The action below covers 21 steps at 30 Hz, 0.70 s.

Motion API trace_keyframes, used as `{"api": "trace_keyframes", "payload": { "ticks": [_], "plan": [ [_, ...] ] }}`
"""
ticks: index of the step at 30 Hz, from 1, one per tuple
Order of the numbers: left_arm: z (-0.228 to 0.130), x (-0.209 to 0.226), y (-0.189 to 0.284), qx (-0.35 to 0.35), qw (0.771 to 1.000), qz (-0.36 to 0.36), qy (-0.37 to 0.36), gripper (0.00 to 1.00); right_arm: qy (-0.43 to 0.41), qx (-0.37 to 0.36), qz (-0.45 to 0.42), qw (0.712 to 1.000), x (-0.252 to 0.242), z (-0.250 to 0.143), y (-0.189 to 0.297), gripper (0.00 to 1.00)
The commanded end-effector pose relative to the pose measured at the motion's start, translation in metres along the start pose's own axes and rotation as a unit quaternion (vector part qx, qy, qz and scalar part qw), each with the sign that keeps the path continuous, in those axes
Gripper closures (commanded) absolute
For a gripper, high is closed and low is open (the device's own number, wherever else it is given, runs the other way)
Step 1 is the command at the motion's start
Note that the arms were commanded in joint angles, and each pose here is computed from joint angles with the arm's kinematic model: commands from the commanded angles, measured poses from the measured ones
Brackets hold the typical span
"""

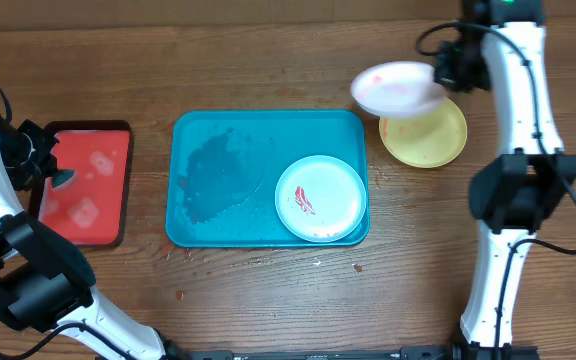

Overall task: Clean dirty plates on tray and stack at the side
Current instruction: 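Lower the white plate onto the yellow plate and release it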

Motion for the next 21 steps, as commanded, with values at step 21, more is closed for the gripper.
{"api": "trace_keyframes", "payload": {
  "ticks": [21],
  "plan": [
    [-0.003, -0.007, -0.002, 0.009, 1.000, -0.020, -0.017, 0.96, 0.000, 0.070, 0.005, 0.998, -0.055, -0.017, -0.031, 0.76]
  ]
}}
Point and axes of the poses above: each gripper's point midway between its finger pads, its own y axis back along the fingers, its own x axis along the line the jaws close on, z = x × y, the point moved 2 cm from there along y, back along the fingers, and after that the axes turned 2 degrees about y, right-handed, at the moved point
